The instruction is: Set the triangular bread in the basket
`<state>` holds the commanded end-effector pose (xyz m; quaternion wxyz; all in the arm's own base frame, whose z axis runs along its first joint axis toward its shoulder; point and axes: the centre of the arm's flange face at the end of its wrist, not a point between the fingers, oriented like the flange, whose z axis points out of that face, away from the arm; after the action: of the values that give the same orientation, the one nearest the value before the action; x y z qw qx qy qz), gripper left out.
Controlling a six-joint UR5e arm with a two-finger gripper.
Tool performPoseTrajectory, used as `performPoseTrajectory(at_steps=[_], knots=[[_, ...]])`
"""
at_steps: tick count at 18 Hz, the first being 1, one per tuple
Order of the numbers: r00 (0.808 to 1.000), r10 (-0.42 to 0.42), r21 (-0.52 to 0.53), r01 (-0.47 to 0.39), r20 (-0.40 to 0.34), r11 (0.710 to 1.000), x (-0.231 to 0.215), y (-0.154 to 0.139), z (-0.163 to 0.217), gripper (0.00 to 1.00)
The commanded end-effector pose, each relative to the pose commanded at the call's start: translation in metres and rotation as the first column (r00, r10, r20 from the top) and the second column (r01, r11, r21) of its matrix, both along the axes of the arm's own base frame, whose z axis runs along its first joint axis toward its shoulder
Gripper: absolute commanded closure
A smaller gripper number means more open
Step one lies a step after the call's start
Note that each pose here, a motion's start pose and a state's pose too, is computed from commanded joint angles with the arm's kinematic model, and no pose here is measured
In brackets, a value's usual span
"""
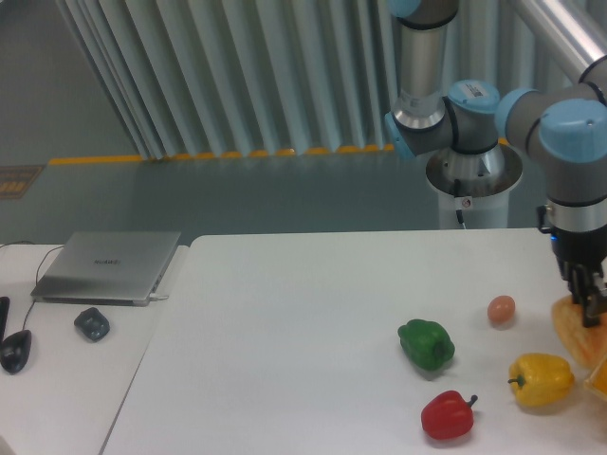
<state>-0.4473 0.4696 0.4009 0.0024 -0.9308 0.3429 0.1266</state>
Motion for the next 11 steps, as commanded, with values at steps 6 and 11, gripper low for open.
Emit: performPoseTrajectory(at_steps=[6, 11], knots=[[0.995, -0.087, -0.030, 0.086, -0.045, 0.996, -0.041, -0.020, -0.019, 0.65], [0.985, -0.144, -0.115, 0.133, -0.095, 0.984, -0.066, -0.038, -0.027, 0.62]])
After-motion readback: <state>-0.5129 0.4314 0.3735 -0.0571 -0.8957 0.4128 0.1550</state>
